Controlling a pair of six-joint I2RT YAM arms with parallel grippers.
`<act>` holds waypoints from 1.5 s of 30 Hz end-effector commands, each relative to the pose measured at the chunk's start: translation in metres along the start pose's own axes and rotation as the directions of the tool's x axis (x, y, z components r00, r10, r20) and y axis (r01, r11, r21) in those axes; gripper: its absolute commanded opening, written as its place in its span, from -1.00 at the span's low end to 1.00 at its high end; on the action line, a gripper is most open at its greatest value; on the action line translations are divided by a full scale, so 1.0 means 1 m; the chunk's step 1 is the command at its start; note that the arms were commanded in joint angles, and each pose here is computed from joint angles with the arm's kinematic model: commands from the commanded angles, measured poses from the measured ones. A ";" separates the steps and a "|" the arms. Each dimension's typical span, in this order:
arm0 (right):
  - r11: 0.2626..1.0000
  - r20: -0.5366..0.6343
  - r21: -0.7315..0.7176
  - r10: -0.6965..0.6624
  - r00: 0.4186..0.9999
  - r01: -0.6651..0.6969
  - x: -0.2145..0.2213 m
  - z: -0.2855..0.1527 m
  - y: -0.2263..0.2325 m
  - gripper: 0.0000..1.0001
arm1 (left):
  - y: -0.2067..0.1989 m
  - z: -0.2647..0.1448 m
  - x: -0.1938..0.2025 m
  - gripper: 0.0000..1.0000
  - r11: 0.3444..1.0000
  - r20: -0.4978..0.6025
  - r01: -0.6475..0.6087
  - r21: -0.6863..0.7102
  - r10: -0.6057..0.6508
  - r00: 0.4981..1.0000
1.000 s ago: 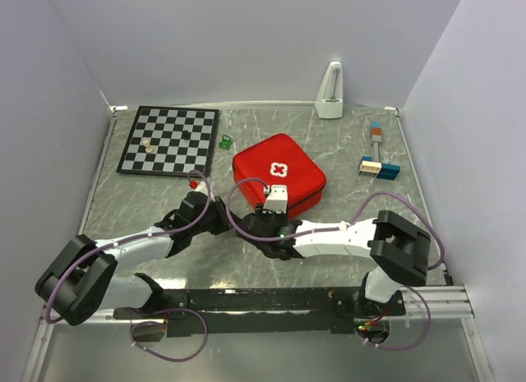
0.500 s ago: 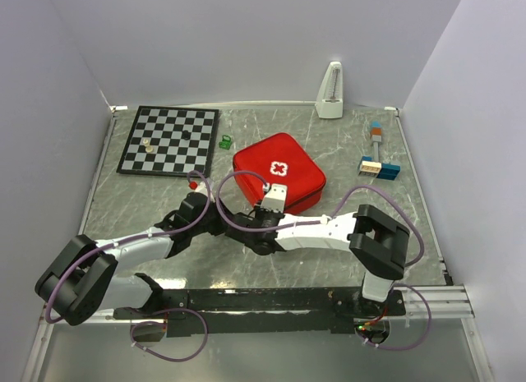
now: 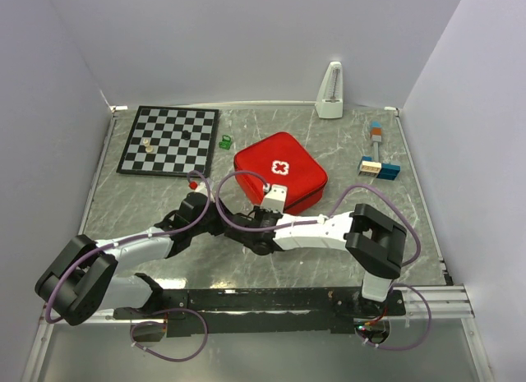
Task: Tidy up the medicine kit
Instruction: Zip the medicine box at the center of the board.
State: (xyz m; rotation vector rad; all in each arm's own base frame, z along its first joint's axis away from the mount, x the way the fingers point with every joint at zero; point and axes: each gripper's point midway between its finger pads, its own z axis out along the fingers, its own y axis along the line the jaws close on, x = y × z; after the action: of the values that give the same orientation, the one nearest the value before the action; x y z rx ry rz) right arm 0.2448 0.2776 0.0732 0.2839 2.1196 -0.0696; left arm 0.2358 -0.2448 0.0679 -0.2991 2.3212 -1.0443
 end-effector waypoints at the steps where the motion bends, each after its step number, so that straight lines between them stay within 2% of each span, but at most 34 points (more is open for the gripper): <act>1: 0.996 0.027 -0.011 -0.089 0.996 0.090 -0.004 0.002 -0.011 -1.00 | -0.014 -0.002 -0.008 -0.58 0.999 0.023 -0.004 0.047 0.003 1.000; 6: 0.959 0.035 -0.139 -0.244 0.969 0.247 0.007 -0.003 -0.014 -1.00 | -0.024 -0.003 -0.014 -0.58 0.997 0.038 0.005 0.071 -0.008 0.999; 10: 0.920 0.063 -0.315 -0.225 0.972 0.233 0.012 -0.012 -0.011 -1.00 | -0.039 -0.006 -0.022 -0.54 0.992 0.067 0.034 0.123 -0.042 0.997; 14: 0.877 0.089 -0.429 -0.199 0.976 0.218 0.015 -0.021 -0.011 -1.00 | -0.062 -0.006 -0.031 -0.30 0.979 0.086 0.047 0.201 -0.065 0.994; 18: 0.851 0.102 -0.468 -0.218 0.971 0.240 0.016 -0.024 -0.007 -1.00 | -0.086 0.000 -0.029 -0.09 0.968 0.077 0.014 0.252 -0.035 0.996; 25: 0.811 0.105 -0.532 -0.224 0.969 0.245 0.015 -0.033 0.007 -1.00 | -0.110 0.015 -0.018 0.01 0.958 0.033 0.007 0.286 -0.017 0.999; 29: 0.805 0.108 -0.540 -0.224 0.969 0.247 0.015 -0.034 0.009 -1.00 | -0.108 0.031 -0.011 0.03 0.967 -0.013 0.023 0.255 -0.020 1.000; 34: 0.803 0.119 -0.535 -0.234 0.965 0.261 0.012 -0.035 0.009 -1.00 | -0.087 0.051 0.001 -0.03 0.991 -0.088 0.036 0.126 -0.025 0.996; 40: 0.806 0.118 -0.520 -0.259 0.959 0.282 0.012 -0.036 0.006 -1.00 | -0.061 0.059 0.007 -0.37 0.999 -0.112 -0.039 -0.004 0.038 0.993; 42: 0.806 0.121 -0.517 -0.267 0.956 0.290 0.013 -0.036 0.005 -1.00 | -0.055 0.056 0.009 -0.35 0.998 -0.119 -0.051 -0.028 0.047 0.992; 45: 0.799 0.123 -0.525 -0.270 0.955 0.294 0.014 -0.036 0.008 -1.00 | -0.055 0.049 0.010 -0.18 0.999 -0.119 -0.048 -0.023 0.045 0.992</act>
State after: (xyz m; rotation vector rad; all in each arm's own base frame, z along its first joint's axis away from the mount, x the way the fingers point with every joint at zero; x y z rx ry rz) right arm 0.2237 0.2630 0.0688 -0.2974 2.0303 0.2033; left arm 0.2655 -0.3294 0.1076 -0.2096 2.3401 -1.1737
